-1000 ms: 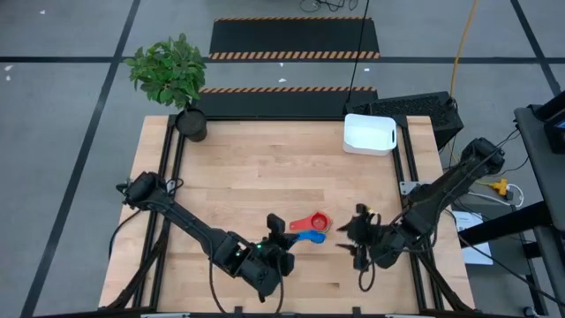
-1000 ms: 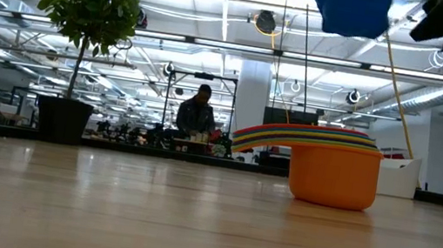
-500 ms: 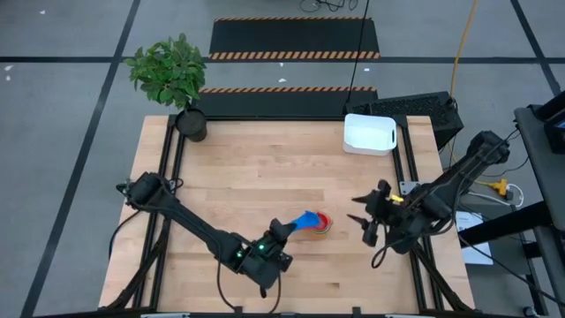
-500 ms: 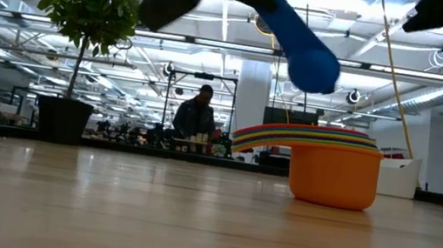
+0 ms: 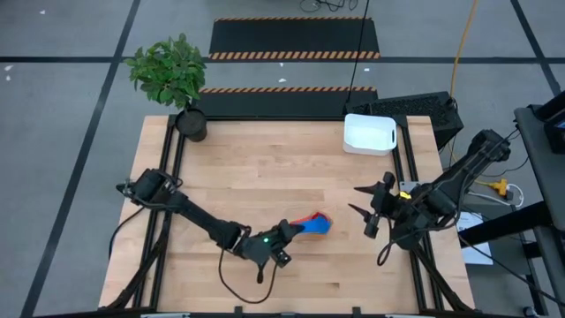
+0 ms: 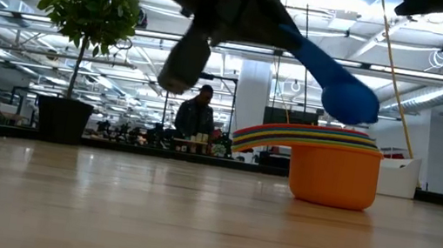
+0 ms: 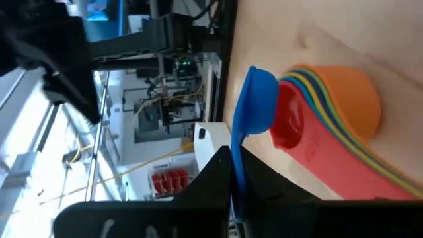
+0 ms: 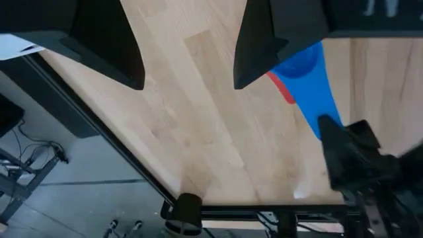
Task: Nest measuring cups in basket
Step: Stack the blue measuring on top of the red measuring cup
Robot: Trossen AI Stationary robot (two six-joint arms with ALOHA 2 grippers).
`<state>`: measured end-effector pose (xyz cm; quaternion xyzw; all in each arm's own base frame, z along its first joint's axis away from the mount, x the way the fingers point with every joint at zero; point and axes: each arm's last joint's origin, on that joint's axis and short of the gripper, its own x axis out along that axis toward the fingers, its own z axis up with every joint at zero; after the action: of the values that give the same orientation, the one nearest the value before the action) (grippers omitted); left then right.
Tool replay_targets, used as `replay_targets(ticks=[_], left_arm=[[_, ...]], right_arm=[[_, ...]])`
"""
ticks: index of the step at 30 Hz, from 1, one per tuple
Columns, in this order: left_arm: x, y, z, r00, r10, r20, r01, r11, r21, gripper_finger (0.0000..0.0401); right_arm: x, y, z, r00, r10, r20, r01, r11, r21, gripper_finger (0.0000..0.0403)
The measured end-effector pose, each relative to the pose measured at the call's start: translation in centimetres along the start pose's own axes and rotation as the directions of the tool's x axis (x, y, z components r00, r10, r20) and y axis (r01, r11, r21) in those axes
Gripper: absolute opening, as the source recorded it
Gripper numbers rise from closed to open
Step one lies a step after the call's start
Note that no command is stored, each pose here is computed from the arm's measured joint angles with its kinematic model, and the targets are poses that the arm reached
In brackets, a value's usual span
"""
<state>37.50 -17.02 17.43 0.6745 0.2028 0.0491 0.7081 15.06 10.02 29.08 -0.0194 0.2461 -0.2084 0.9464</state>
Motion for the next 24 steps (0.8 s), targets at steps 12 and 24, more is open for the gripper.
replay_targets(ticks=[12,24], left_arm=[[1.8,-0.5,-1.9,0.996,-0.089,0.021,0.086,0.992,0.094,0.0022],[1.9,-0.8,-2.4,0.965,-0.211,0.154,0.217,0.976,-0.023,0.0127]], right_arm=[[-0.6,-0.8,0.3,1.0,0.015,0.019,-0.015,1.0,0.014,0.0226],[-0.6,-0.9,0.3,1.0,0.016,0.02,-0.016,1.0,0.017,0.0226]])
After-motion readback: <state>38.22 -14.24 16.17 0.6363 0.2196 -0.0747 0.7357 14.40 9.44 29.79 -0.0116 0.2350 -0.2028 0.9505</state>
